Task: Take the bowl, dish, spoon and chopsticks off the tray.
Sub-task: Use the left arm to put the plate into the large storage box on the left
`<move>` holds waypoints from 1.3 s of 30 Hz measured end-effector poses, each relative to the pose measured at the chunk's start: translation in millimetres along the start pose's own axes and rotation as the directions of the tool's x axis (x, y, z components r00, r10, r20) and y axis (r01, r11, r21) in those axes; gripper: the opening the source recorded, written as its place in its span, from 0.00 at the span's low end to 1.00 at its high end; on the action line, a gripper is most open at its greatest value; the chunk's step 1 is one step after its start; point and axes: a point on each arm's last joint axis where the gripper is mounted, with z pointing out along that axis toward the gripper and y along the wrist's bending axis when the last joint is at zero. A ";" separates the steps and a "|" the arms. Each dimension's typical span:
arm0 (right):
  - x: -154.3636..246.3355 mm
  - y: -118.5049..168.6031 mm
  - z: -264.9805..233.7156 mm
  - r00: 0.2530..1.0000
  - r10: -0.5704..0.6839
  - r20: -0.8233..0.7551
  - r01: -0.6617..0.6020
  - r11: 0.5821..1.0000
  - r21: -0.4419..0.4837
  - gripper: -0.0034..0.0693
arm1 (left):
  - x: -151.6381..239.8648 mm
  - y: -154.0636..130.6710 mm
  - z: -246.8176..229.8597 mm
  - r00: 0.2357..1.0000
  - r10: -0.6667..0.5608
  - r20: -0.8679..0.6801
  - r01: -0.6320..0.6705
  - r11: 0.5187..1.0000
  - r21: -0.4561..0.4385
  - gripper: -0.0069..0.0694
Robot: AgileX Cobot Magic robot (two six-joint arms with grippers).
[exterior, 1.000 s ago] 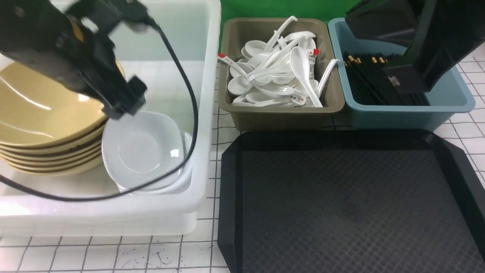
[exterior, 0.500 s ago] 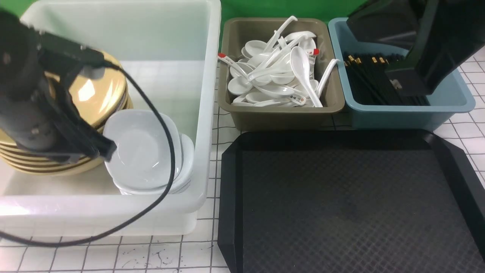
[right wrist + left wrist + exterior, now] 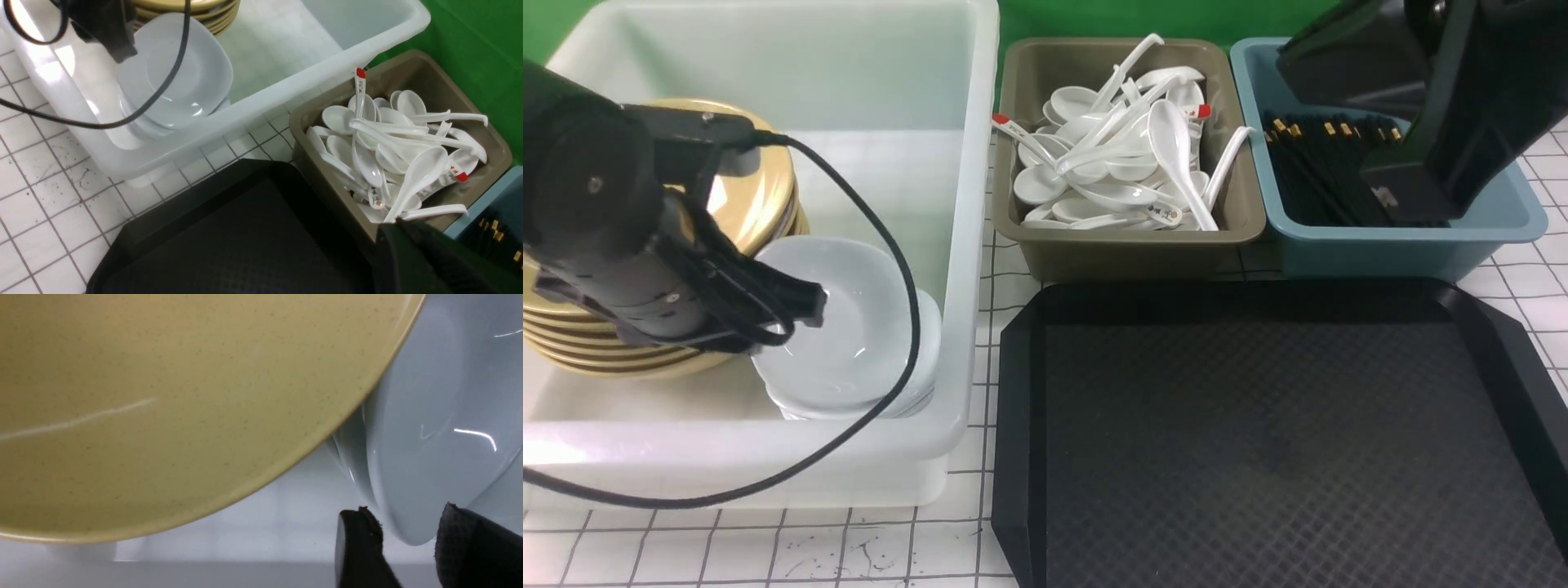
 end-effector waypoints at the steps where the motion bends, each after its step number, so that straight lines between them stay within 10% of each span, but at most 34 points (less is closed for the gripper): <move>1: 0.3 0.1 0.0 1.000 -0.005 -0.004 0.005 1.000 -0.001 0.14 | -0.5 -0.6 2.9 1.000 -0.019 -0.007 0.019 1.000 -0.002 0.44; 9: 2.4 0.3 -0.5 0.999 -0.028 -0.025 0.028 1.000 -0.005 0.15 | -7.9 0.7 28.5 0.985 -0.171 -0.038 0.171 0.985 0.002 0.55; 19: 4.2 -1.5 -13.3 1.000 -0.026 -0.004 0.026 1.000 0.003 0.15 | -19.1 -6.9 22.7 0.991 -0.133 -0.022 0.135 0.987 0.089 0.10; 39: 4.4 -1.4 -13.3 1.000 -0.019 -0.005 0.019 1.000 0.002 0.17 | -31.9 8.1 45.0 0.959 0.099 -0.267 -0.042 0.976 0.212 0.22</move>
